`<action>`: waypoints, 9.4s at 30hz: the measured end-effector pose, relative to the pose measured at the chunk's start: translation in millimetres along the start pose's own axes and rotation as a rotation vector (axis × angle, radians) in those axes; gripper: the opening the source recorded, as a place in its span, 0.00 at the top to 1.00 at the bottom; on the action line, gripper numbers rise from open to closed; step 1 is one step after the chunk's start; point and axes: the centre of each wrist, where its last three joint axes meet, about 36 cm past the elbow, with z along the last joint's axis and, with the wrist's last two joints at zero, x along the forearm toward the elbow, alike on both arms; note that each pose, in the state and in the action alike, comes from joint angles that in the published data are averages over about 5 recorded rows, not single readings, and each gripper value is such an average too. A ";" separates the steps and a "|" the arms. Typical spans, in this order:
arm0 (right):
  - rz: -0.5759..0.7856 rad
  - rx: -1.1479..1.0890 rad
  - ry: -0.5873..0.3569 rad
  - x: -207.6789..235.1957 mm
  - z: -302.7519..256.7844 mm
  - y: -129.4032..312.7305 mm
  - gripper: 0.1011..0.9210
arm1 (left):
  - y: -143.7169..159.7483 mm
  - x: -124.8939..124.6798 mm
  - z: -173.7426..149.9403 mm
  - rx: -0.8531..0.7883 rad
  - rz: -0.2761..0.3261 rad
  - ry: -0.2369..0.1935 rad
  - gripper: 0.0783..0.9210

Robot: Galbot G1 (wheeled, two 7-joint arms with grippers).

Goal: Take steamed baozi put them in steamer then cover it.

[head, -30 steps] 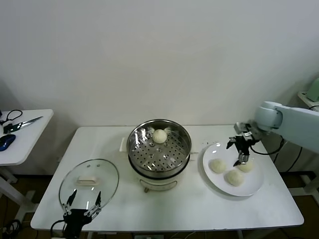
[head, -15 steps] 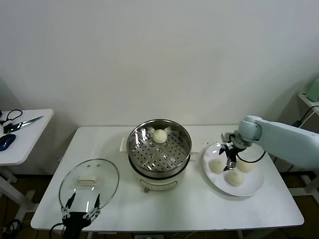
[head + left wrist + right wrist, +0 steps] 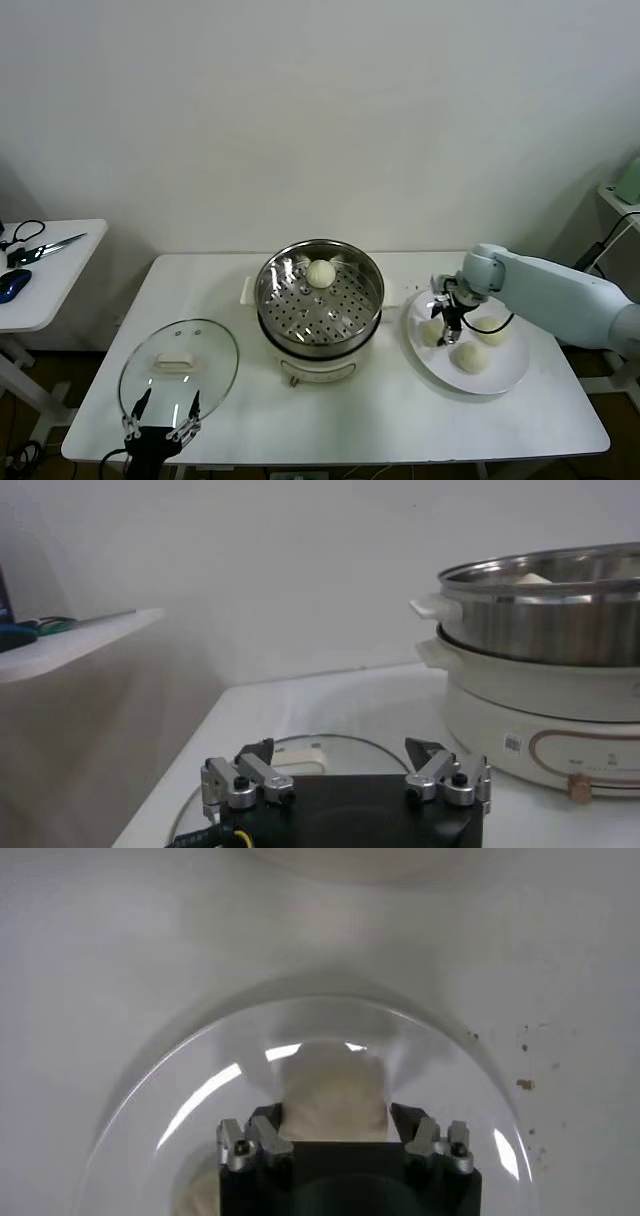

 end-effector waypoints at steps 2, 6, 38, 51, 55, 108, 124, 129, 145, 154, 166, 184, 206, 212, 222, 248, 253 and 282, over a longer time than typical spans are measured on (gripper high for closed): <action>0.000 -0.004 -0.002 0.8 0.4 -0.3 0.31 | -0.1 -0.1 -0.2 0.000 0.000 -0.001 0.12; -0.002 -0.005 -0.011 9.5 1.1 -2.2 0.32 | -0.3 -0.3 -0.8 0.001 0.000 -0.003 0.12; 0.109 0.293 -0.224 268.6 -239.8 -13.5 0.32 | 1.1 -5.1 -7.5 -0.015 0.016 -0.024 0.12; 0.075 0.341 -0.191 169.9 -328.2 2.3 0.32 | 1.3 -2.7 -10.2 -0.005 0.004 -0.026 0.12; 0.086 0.339 -0.178 142.7 -341.7 2.2 0.32 | 2.1 -2.8 -10.8 -0.003 0.000 -0.028 0.12; -0.019 0.108 0.000 149.3 20.5 16.9 0.12 | -3.7 -2.2 -20.0 0.006 0.006 -0.035 0.12; -0.039 0.044 0.045 58.2 55.6 51.0 0.12 | -3.5 3.5 -17.4 0.000 0.003 -0.028 0.12; -0.040 0.035 0.052 40.0 56.1 54.3 0.12 | -3.2 3.5 -15.3 0.000 0.001 -0.023 0.12; -0.039 0.031 0.062 11.5 50.2 57.1 0.27 | -3.7 1.9 -13.7 0.002 0.000 -0.020 0.12; -0.032 0.083 0.055 26.9 39.8 47.9 0.31 | -3.4 1.8 -13.6 -0.002 0.002 -0.020 0.12; 0.117 0.465 0.027 174.5 -35.7 -16.3 0.31 | -1.3 0.2 -13.0 -0.019 0.007 -0.019 0.12; 0.160 1.257 0.002 244.5 -235.7 34.3 0.31 | 3.8 0.7 -20.5 -0.022 -0.005 -0.031 0.12; 0.043 1.518 -0.036 129.9 -311.5 67.5 0.31 | 5.2 -1.0 -21.9 -0.015 -0.006 -0.031 0.12; 0.044 1.520 -0.042 117.5 -316.1 63.2 0.25 | 4.8 0.4 -21.0 -0.016 -0.005 -0.030 0.12; 0.053 1.513 -0.063 120.2 -316.7 54.1 0.12 | 2.1 1.3 -20.7 -0.016 0.000 -0.032 0.12; 0.025 0.534 -0.023 256.5 -51.9 -59.6 0.12 | 4.0 -2.1 -22.2 -0.002 0.002 -0.045 0.12; 0.020 0.355 -0.022 229.9 18.3 -52.9 0.12 | 4.5 -3.6 -23.0 -0.001 0.007 -0.044 0.12; -0.011 0.045 0.057 44.1 131.8 -10.7 0.12 | 5.1 -0.2 -14.0 0.004 -0.001 -0.020 0.12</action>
